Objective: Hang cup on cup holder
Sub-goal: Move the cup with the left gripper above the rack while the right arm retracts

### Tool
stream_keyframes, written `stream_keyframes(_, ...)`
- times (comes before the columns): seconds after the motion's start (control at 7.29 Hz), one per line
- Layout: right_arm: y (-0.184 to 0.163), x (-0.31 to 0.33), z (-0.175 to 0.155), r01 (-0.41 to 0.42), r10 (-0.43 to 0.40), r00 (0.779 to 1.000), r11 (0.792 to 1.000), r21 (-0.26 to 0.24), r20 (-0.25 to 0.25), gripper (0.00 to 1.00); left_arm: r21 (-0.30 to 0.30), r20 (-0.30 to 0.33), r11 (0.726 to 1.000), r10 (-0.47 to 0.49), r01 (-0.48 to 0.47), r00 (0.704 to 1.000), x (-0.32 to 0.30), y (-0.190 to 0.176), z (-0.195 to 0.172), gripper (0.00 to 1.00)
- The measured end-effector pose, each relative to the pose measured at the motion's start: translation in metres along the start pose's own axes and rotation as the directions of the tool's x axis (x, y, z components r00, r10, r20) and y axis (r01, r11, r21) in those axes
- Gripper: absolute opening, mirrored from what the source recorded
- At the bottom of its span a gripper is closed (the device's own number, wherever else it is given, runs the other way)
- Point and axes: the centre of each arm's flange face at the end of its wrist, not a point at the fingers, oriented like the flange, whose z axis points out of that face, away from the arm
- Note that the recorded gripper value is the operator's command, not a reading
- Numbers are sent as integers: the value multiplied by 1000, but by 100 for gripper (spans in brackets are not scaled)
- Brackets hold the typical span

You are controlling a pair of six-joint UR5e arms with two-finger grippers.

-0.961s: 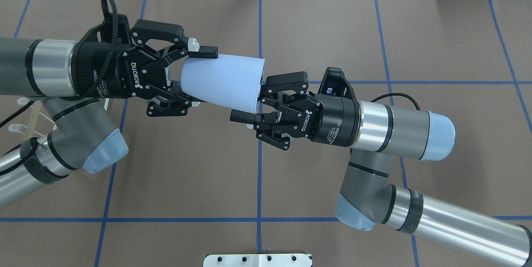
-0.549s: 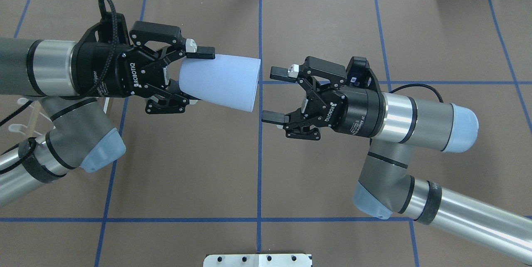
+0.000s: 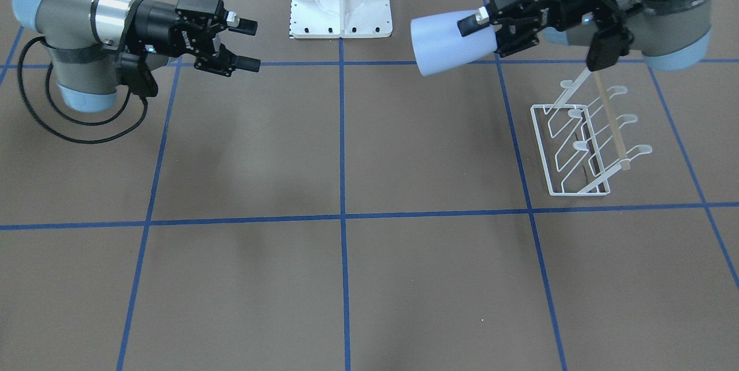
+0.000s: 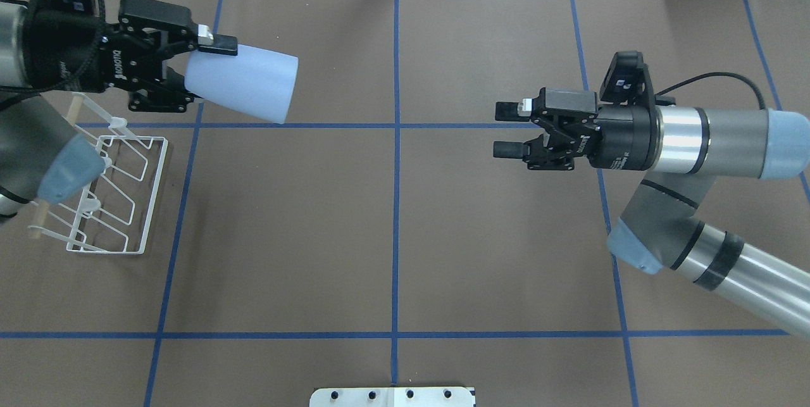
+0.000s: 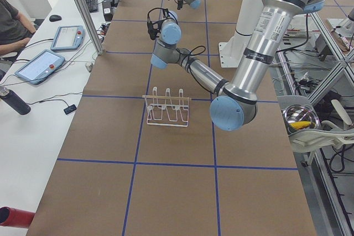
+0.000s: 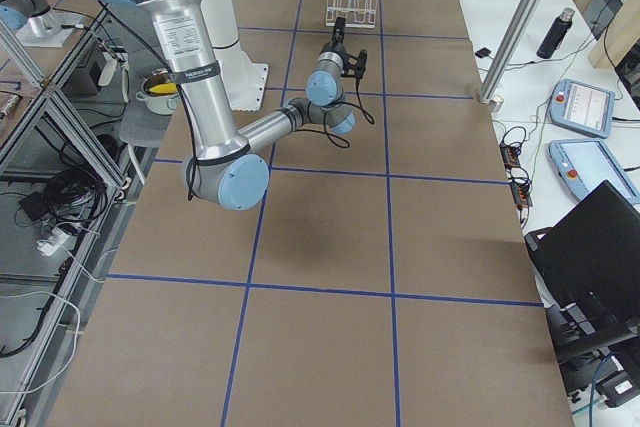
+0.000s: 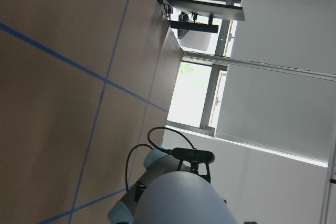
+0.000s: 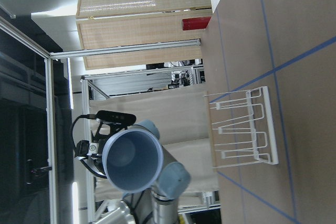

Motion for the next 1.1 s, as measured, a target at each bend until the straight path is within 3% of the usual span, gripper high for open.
stream_keyframes(0.14,-27,24,-31,71,-69,993,997,15,-94,100,44,93,998,35,-39,995,-11,-20,-27,0)
stream_keyframes(0.27,-54,46,-65,159,-153,969,987,13,-194,100,80,164,993,68,-82,984,-19,-37,-52,0)
stream_keyframes(0.41,-83,55,-96,230,-219,931,973,4,-294,100,119,213,984,104,-131,972,-25,-50,-78,0)
stream_keyframes(0.69,-122,66,-153,350,-317,823,936,-19,-472,100,196,297,951,175,-239,939,-32,-75,-121,0)
stream_keyframes(0.82,-136,72,-182,394,-338,765,919,-16,-548,100,216,366,928,212,-304,906,-32,-91,-140,0)
stream_keyframes(0.96,-149,79,-210,432,-342,703,902,-8,-624,100,221,438,906,239,-362,866,-31,-104,-155,0)
stream_keyframes(1.1,-158,89,-233,477,-367,620,878,-38,-694,100,226,509,887,245,-403,825,-30,-114,-161,0)
